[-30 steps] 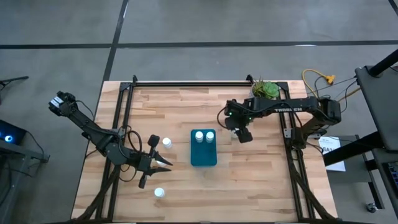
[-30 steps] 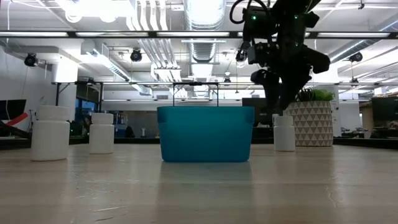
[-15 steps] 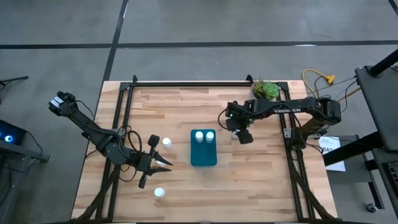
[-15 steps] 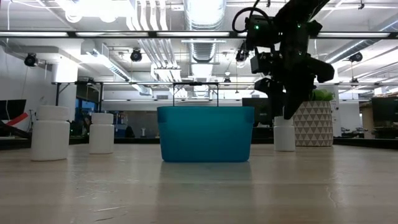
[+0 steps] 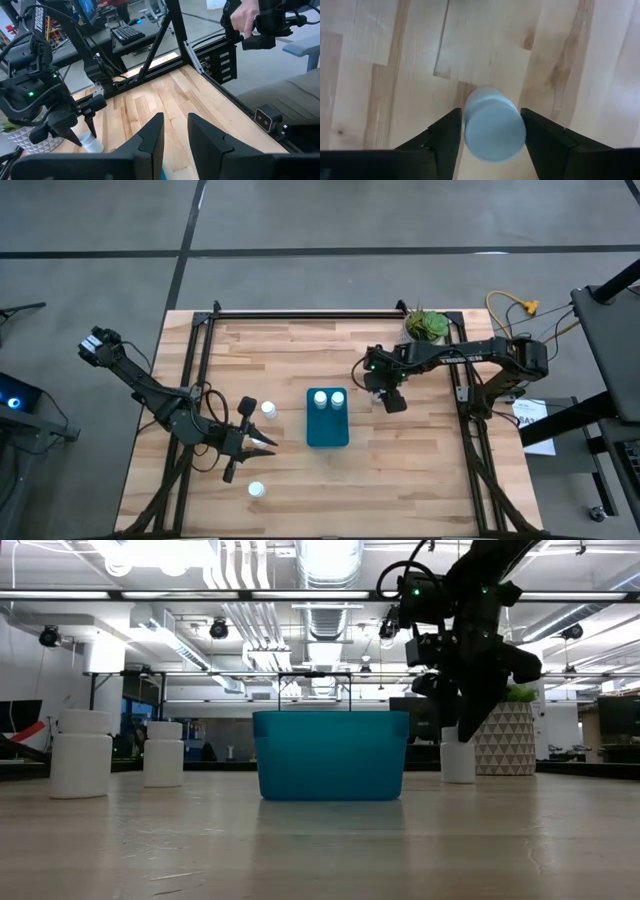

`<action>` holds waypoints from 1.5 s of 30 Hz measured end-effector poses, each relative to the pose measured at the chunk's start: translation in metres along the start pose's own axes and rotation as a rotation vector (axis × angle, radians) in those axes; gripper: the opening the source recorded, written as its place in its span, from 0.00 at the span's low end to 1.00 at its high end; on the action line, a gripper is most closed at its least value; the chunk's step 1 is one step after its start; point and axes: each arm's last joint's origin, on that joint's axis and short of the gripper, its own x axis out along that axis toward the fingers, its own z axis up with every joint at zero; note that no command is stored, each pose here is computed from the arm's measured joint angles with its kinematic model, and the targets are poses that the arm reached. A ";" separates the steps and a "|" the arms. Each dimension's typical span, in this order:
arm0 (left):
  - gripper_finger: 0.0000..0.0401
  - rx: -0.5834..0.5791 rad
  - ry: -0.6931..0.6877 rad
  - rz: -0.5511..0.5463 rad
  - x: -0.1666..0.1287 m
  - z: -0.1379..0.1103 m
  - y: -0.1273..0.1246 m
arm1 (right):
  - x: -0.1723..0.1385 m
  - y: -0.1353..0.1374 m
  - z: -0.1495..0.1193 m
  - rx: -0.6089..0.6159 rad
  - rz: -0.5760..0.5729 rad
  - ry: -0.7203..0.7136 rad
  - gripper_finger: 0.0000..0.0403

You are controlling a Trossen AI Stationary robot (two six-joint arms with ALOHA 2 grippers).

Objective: Pick and place pill bottles into a basket
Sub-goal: Put the medicine bottle in the blue bin

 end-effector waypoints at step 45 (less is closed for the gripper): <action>0.17 0.000 0.000 0.001 0.000 0.000 0.000 | -0.108 0.039 0.084 -0.170 0.010 -0.201 0.37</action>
